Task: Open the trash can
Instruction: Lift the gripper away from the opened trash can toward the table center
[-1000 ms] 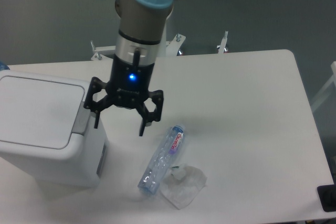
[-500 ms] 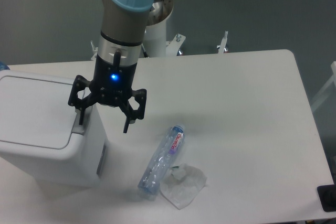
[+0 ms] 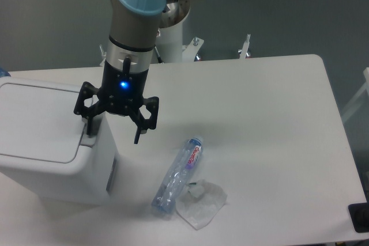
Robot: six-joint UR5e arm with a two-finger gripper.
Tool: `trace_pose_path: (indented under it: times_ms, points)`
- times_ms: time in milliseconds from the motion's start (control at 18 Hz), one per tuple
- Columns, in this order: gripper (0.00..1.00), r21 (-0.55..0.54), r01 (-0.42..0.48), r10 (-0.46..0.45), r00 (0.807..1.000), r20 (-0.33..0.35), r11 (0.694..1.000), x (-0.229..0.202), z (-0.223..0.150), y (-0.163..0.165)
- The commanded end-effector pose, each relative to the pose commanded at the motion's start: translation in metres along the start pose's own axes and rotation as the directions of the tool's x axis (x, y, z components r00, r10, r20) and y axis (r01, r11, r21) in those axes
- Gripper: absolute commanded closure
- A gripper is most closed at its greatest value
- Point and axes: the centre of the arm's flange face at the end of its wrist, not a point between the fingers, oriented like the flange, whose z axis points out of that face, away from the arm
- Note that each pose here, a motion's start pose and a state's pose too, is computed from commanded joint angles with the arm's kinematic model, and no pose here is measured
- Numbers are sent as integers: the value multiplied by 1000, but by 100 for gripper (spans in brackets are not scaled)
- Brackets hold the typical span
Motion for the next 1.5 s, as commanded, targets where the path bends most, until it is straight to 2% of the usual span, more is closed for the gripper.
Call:
trace_pose_path:
  times_ms: [389, 778, 1000, 1167, 1278, 1333, 1500]
  points:
    - [0, 20, -13, 13, 1000, 6, 1000, 1, -11, -5]
    - [0, 58, 11, -14, 999, 44, 998, -32, -32, -12]
    - [0, 114, 14, -27, 994, 110, 993, -88, -63, -15]
    - [0, 105, -31, 13, 985, 170, 994, -140, -66, -9]
    - [0, 40, -47, 34, 957, 289, 998, -182, -71, 6]
    - [0, 17, -70, 61, 946, 318, 997, -189, -75, 7]
    - [0, -26, -118, 120, 937, 328, 993, -224, -65, 14]
